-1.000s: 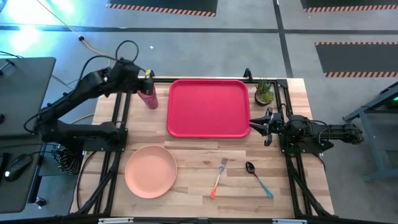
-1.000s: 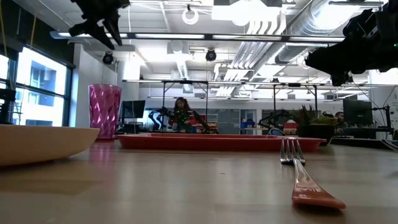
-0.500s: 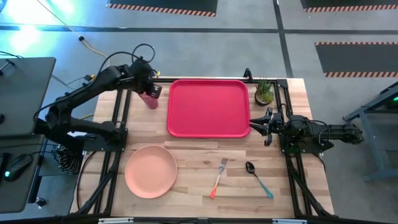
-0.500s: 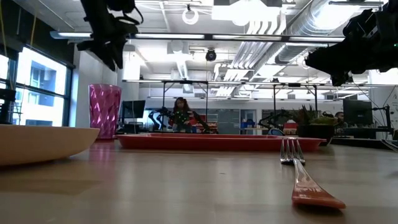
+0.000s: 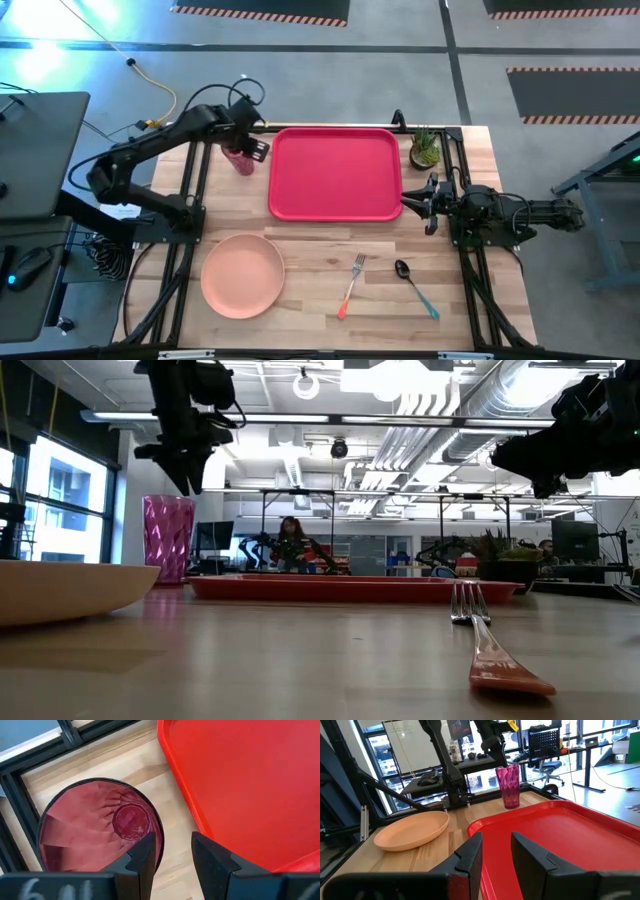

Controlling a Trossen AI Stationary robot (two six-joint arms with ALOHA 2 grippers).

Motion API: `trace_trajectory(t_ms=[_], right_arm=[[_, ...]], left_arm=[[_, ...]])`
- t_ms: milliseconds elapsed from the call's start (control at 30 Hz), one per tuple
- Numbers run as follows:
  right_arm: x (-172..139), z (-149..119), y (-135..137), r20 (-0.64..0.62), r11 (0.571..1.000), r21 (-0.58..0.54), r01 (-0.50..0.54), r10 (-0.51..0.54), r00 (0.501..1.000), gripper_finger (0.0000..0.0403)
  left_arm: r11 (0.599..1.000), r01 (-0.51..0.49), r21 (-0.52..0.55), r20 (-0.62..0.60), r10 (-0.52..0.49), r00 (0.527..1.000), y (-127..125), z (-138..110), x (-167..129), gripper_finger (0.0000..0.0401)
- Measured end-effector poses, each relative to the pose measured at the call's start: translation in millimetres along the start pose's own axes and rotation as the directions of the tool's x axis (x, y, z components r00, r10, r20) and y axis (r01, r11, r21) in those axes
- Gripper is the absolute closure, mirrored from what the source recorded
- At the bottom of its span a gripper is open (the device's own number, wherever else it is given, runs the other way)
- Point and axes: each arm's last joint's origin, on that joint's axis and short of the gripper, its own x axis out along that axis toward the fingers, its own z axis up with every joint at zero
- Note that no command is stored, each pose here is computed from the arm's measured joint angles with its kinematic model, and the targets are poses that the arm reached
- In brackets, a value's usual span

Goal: Pick and place plate/cup/fork/spoon on tray
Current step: Put the violet cup on the red tray

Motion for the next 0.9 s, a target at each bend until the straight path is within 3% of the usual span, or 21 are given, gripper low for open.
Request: trace_trajectory(t_ms=[667,900], right_arm=[[0.0,0.0,0.0,0.0,1.0,-0.002,0.0,0.0,1.0,0.0309],[0.0,0.0,0.0,0.0,1.0,-0.002,0.001,-0.001,1.0,0.0309]], left_arm=[[0.991,-0.133,0.02,-0.028,0.133,0.991,-4.0,7.0,24.0,0.0288],[0.99,-0.134,0.038,-0.03,0.135,0.99,-4.3,7.1,24.9,0.0339]])
